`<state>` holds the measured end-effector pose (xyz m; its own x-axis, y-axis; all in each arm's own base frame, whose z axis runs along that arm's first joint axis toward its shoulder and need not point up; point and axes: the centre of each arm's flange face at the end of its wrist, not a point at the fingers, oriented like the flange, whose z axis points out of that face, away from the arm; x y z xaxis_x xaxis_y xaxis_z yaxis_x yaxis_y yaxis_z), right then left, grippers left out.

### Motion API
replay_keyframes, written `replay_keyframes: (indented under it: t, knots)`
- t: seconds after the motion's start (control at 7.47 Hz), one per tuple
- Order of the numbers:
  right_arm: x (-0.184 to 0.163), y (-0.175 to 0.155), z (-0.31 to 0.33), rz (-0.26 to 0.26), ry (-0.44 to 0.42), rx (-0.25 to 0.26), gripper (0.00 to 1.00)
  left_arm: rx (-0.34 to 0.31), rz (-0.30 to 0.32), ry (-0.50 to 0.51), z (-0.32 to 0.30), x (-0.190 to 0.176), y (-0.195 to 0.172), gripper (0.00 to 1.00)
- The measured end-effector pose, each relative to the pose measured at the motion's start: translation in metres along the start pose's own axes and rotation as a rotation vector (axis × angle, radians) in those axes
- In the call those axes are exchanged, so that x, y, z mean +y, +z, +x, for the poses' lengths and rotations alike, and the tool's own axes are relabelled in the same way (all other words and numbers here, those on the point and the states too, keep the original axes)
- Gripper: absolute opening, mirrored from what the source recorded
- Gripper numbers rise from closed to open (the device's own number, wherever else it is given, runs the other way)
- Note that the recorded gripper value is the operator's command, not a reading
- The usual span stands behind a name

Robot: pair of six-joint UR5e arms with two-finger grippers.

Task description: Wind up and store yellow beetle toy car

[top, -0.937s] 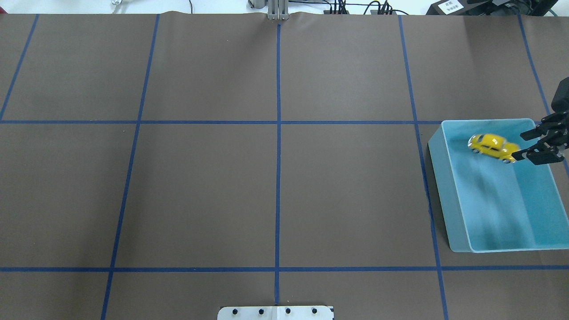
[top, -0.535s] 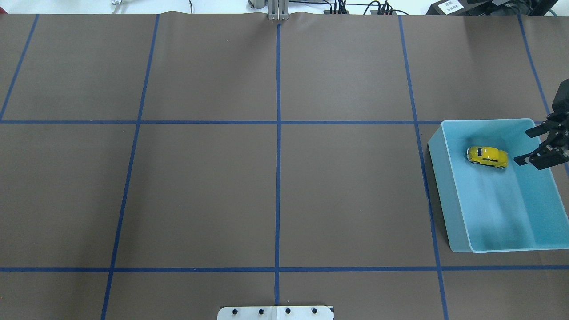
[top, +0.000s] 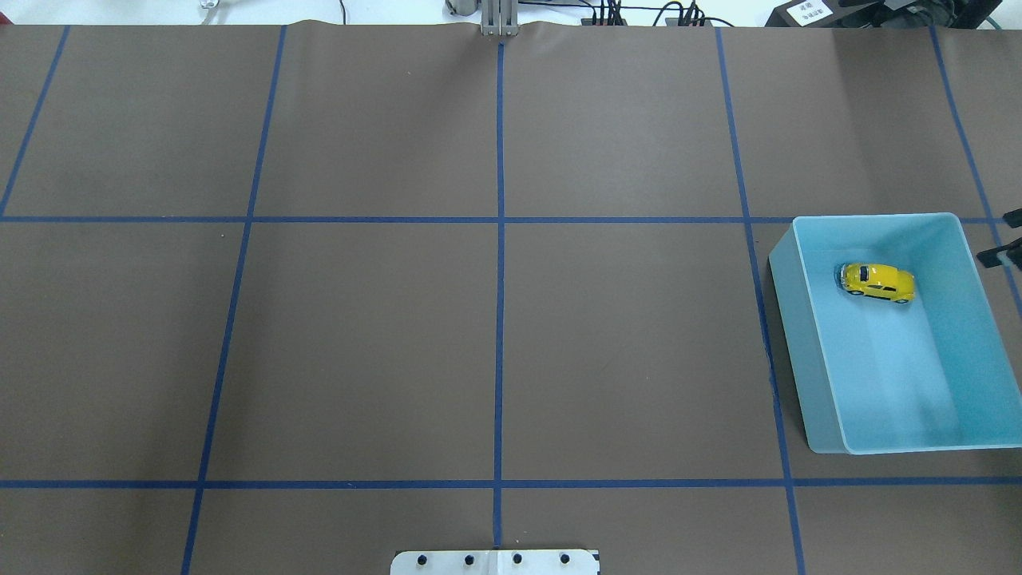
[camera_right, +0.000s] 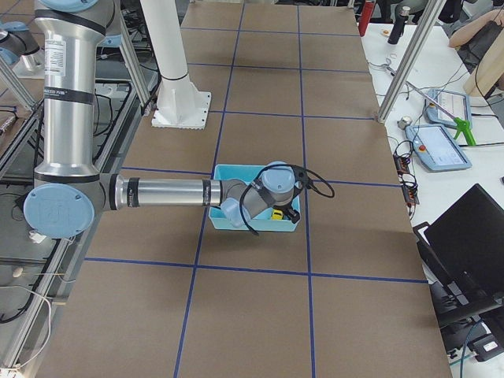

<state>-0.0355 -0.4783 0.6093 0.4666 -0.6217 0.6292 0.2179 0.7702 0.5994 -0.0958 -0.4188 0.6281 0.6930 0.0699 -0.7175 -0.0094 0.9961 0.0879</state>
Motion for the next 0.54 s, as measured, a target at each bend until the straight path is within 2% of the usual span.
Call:
replay_keyframes:
  t: [0.13, 0.27, 0.54]
  knots:
    - [0.012, -0.026, 0.038, 0.013, 0.115, 0.040, 1.00, 0.000, 0.000, 0.000, 0.000, 0.000, 0.000, 1.00]
    - [0.019, -0.045, 0.068, -0.007, 0.231, 0.089, 1.00, 0.000, -0.001, -0.001, 0.000, 0.000, 0.000, 1.00]
    - [0.005, -0.060, 0.100, -0.110, 0.431, 0.157, 1.00, 0.000, -0.002, -0.001, 0.000, 0.000, 0.001, 1.00]
